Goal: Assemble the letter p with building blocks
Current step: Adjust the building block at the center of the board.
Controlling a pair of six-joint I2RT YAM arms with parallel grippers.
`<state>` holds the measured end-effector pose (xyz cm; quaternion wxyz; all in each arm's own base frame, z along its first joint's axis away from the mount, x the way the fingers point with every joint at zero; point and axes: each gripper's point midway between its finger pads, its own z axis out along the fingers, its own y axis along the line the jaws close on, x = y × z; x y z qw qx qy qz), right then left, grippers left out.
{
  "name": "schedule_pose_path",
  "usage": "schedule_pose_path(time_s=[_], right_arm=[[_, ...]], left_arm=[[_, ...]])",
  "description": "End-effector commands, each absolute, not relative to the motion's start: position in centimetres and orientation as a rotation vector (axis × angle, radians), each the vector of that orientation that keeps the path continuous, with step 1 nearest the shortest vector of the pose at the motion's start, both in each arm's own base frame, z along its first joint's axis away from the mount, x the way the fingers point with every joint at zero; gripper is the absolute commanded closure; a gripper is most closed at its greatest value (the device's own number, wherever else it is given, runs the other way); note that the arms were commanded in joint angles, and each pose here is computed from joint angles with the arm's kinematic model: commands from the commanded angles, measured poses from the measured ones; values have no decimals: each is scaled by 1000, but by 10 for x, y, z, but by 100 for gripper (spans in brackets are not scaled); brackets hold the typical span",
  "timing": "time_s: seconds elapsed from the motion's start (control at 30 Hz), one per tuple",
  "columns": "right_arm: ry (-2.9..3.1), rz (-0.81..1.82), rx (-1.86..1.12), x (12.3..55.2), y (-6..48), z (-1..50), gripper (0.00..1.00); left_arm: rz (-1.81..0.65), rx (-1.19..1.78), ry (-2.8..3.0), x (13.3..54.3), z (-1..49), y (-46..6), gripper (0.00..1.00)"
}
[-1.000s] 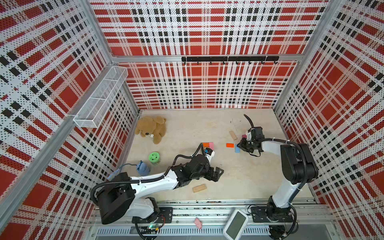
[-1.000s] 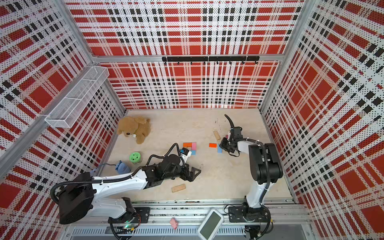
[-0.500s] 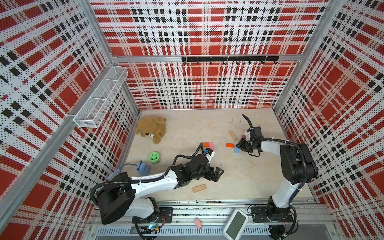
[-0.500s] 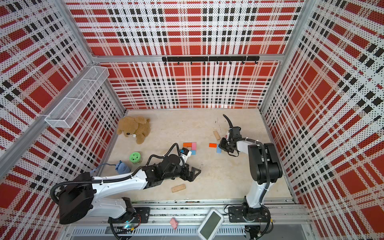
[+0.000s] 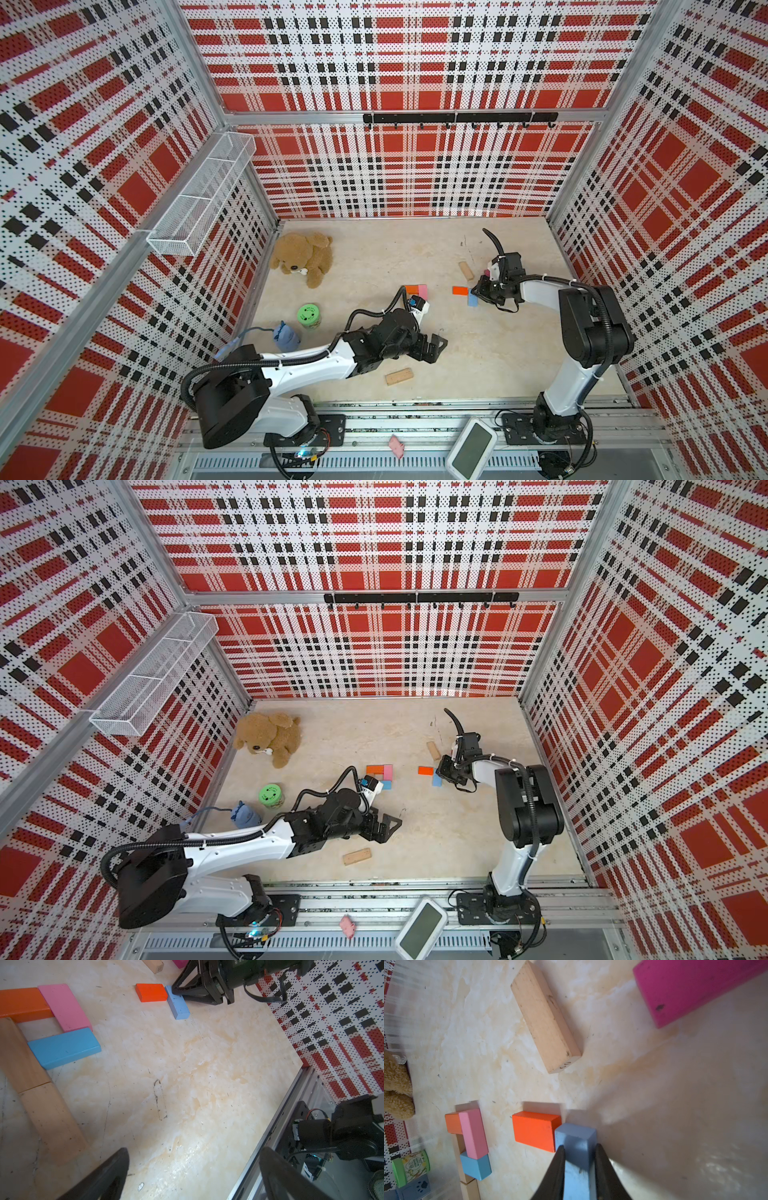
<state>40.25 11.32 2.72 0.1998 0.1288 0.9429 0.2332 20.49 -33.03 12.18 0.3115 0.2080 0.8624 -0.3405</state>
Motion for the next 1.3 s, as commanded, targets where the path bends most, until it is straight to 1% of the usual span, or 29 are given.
schedule_pose_path(time_s=[0.0, 0.5, 0.73, 1.13, 1.27], right_arm=[[2647, 640, 326, 406, 116, 24, 73], [2623, 688, 320, 410, 121, 31, 67], [2608, 737, 318, 412, 127, 34, 62], [2606, 724, 321, 413, 125, 34, 61], [2577, 707, 317, 412, 122, 45, 61]], left_arm=[[-920, 546, 2223, 212, 138, -336, 1], [-917, 549, 2227, 212, 136, -336, 1], [-917, 550, 2228, 212, 136, -336, 1], [-917, 552, 2232, 212, 135, -337, 1], [-921, 553, 2223, 211, 139, -337, 1]])
